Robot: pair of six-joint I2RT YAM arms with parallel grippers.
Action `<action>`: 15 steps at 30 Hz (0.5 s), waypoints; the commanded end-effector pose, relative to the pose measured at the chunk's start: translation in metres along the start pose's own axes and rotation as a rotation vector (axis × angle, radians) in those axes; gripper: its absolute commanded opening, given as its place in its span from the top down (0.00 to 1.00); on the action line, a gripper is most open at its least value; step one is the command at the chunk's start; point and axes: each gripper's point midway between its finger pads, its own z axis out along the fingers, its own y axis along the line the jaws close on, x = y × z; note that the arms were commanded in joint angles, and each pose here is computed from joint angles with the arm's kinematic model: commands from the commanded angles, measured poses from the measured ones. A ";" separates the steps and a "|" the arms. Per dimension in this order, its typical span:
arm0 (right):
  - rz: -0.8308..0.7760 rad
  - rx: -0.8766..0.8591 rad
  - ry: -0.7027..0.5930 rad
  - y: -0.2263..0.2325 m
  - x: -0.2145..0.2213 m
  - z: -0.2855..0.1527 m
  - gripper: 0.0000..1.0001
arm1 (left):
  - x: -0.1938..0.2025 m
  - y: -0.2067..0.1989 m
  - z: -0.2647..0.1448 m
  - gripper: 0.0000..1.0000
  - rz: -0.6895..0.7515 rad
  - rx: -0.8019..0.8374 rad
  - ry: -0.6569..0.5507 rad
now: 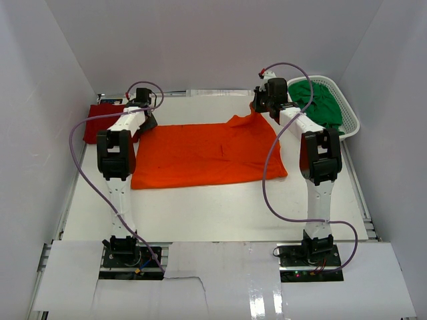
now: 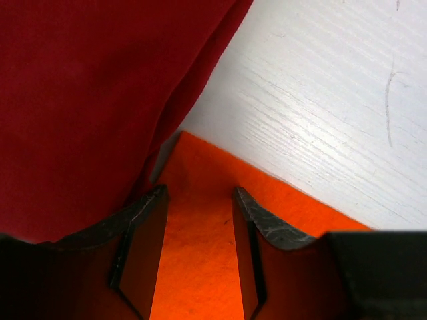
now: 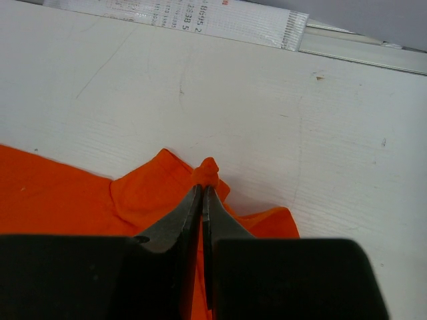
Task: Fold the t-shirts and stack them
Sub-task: Fold the other side of the tshirt into a rectangle
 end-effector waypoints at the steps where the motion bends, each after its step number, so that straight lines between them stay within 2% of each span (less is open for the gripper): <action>1: -0.022 -0.011 -0.069 0.002 -0.028 -0.008 0.92 | -0.017 -0.002 -0.004 0.46 -0.020 -0.004 -0.039; 8: -0.026 -0.010 -0.063 0.002 -0.026 -0.007 0.92 | -0.009 -0.003 0.001 0.48 -0.032 0.000 -0.016; 9: -0.027 -0.010 -0.060 0.001 -0.025 -0.007 0.92 | -0.008 -0.003 0.002 0.50 -0.031 0.000 -0.013; 10: -0.027 -0.010 -0.061 0.001 -0.025 -0.007 0.92 | -0.007 -0.004 0.002 0.59 -0.032 0.001 -0.011; 12: -0.027 -0.013 -0.060 0.002 -0.024 -0.007 0.92 | -0.004 -0.002 0.007 0.68 -0.027 -0.005 -0.002; 15: -0.025 -0.017 -0.058 0.003 -0.024 -0.008 0.92 | 0.001 0.003 0.015 0.71 -0.032 -0.015 0.014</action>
